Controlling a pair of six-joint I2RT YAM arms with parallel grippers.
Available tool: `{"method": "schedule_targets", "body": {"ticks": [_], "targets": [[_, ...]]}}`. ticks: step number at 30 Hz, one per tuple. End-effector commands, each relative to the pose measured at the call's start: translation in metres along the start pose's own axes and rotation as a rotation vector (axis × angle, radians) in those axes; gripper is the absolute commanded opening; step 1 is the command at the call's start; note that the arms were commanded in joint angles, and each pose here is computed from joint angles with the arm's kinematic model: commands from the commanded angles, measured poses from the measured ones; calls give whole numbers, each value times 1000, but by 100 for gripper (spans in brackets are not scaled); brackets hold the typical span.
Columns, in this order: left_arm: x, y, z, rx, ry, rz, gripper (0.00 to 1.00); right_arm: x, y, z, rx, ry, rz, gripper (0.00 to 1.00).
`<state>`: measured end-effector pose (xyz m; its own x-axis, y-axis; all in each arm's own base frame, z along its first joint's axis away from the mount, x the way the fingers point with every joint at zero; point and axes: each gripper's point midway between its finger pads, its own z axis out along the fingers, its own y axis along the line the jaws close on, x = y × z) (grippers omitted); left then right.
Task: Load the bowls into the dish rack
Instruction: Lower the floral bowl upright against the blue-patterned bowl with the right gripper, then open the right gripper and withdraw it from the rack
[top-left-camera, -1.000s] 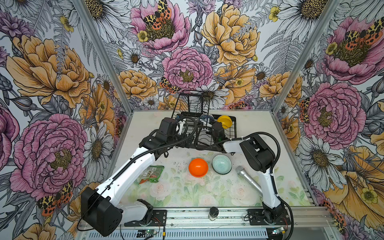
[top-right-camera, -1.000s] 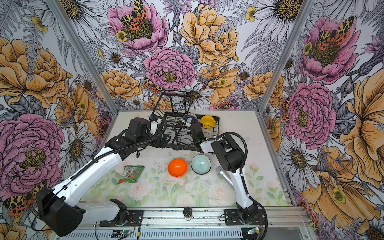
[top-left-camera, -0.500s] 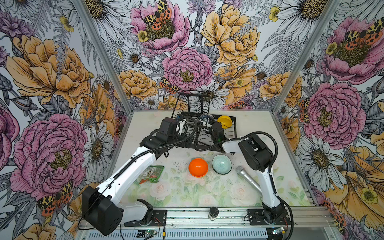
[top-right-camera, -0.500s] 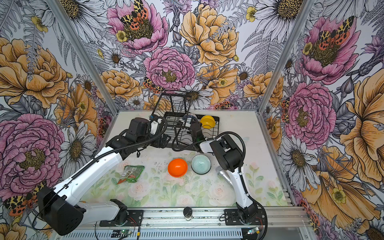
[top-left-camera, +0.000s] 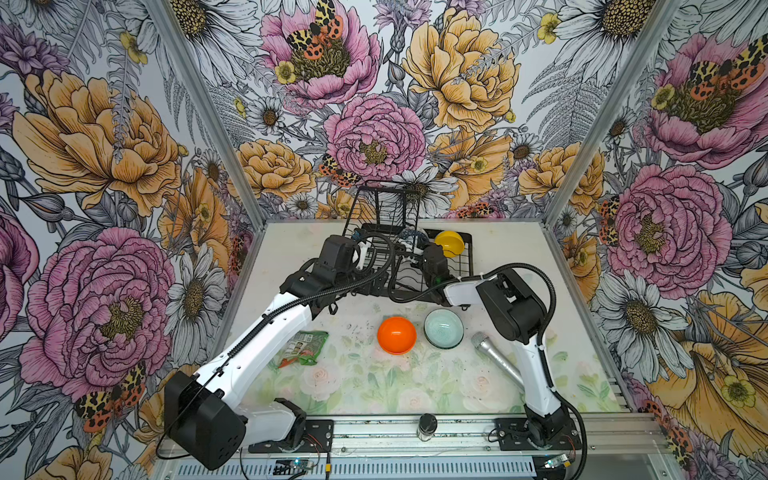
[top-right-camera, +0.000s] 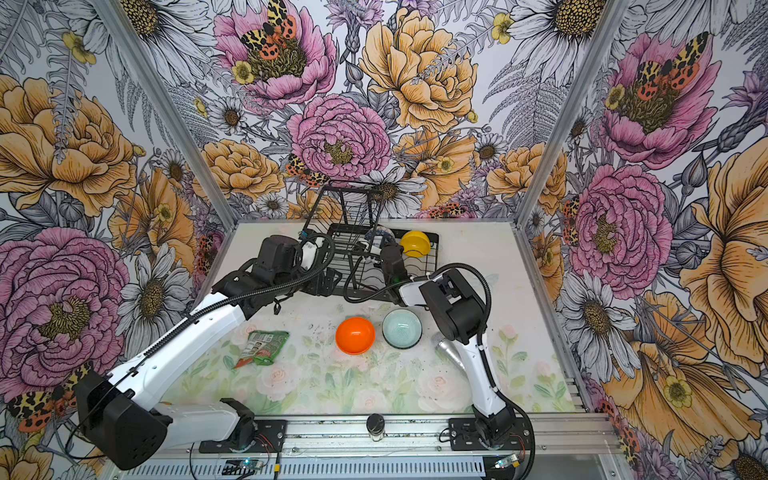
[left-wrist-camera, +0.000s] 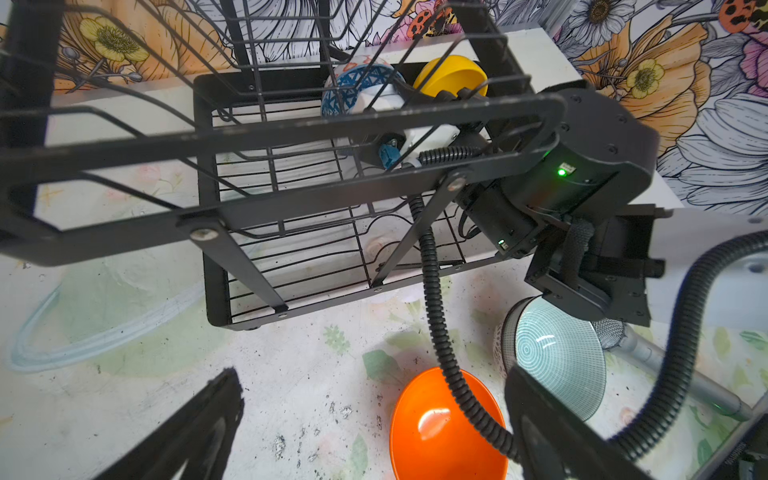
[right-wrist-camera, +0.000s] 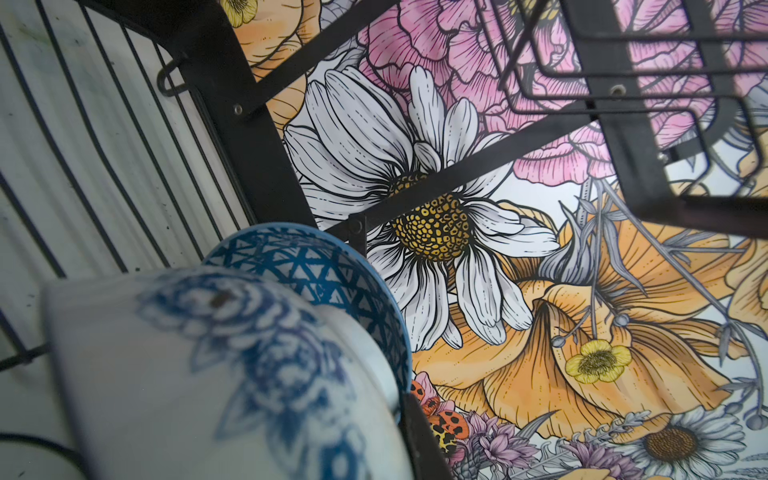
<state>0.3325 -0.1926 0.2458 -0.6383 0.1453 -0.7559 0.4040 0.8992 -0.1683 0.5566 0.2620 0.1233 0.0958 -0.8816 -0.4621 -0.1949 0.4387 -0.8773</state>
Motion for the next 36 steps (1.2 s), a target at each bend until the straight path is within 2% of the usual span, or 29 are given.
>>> {"method": "schedule_targets", "body": {"ticks": [1,22,31,36], "targets": [[6,0,2,15,21,-4,99,-1,14,-8,-40,5,-10,0],[8,0,-2,17,15,-6,99,-1,11,-18,-61,10,10,0],[9,0,-4,15,12,-10,99,-4,-12,-19,-17,9,29,27],[10,0,-5,14,11,-10,99,-8,-25,-22,1,0,36,47]]}}
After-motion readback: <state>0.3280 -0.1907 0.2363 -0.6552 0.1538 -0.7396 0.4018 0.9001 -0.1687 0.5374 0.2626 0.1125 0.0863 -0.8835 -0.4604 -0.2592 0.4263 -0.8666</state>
